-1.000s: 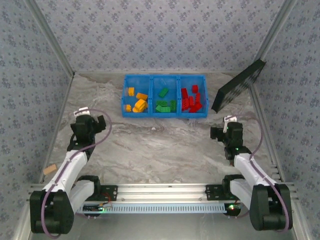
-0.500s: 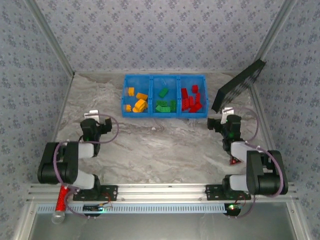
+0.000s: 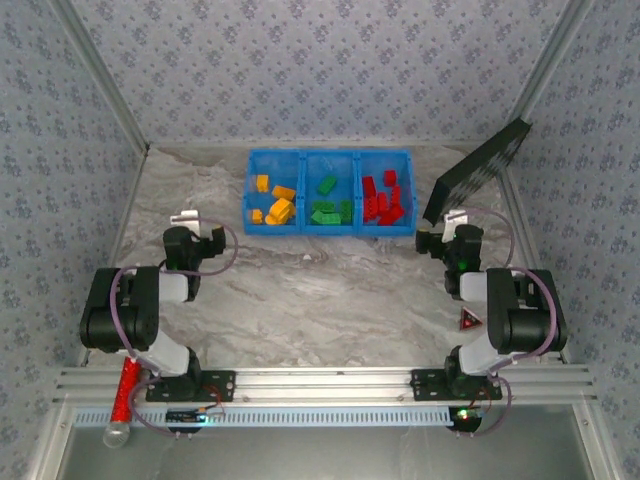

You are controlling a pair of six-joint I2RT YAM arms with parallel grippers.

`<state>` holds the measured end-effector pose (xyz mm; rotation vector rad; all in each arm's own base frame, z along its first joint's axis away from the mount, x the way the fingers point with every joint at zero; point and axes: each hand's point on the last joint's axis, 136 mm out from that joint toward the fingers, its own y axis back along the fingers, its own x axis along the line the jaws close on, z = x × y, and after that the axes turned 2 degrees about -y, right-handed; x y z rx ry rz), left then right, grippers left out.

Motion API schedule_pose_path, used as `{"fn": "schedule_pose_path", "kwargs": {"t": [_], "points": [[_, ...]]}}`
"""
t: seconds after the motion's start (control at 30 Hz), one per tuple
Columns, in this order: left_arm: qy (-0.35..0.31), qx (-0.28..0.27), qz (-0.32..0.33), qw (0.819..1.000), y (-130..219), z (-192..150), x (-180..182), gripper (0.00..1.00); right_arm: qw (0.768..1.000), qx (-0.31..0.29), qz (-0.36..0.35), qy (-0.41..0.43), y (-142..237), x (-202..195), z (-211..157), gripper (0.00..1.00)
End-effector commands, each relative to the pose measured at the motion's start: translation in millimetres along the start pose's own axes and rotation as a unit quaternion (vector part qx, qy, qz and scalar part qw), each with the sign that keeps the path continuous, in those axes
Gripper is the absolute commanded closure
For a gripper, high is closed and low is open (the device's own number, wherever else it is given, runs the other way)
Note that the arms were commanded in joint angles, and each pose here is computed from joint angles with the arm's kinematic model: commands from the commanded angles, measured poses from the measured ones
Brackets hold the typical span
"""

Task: Sort the legos into containers by color
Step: Reset both arms

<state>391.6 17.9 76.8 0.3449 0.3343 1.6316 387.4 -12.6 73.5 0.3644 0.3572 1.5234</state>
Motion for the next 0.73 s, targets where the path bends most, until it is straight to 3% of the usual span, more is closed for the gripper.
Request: {"fn": "schedule_pose_path", "kwargs": {"t": [0.0,0.7], "points": [[-0.002,-0.016,-0.008,1.000,-0.7,12.8,-1.6,0.01,1.000,-0.022,-0.006,-0.008,0.6,-1.9,10.3,0.00],[-0.002,-0.016,-0.008,1.000,-0.8,12.9,-1.8,0.01,1.000,-0.023,-0.008,-0.004,0.2,-1.3,10.8,0.00]]}}
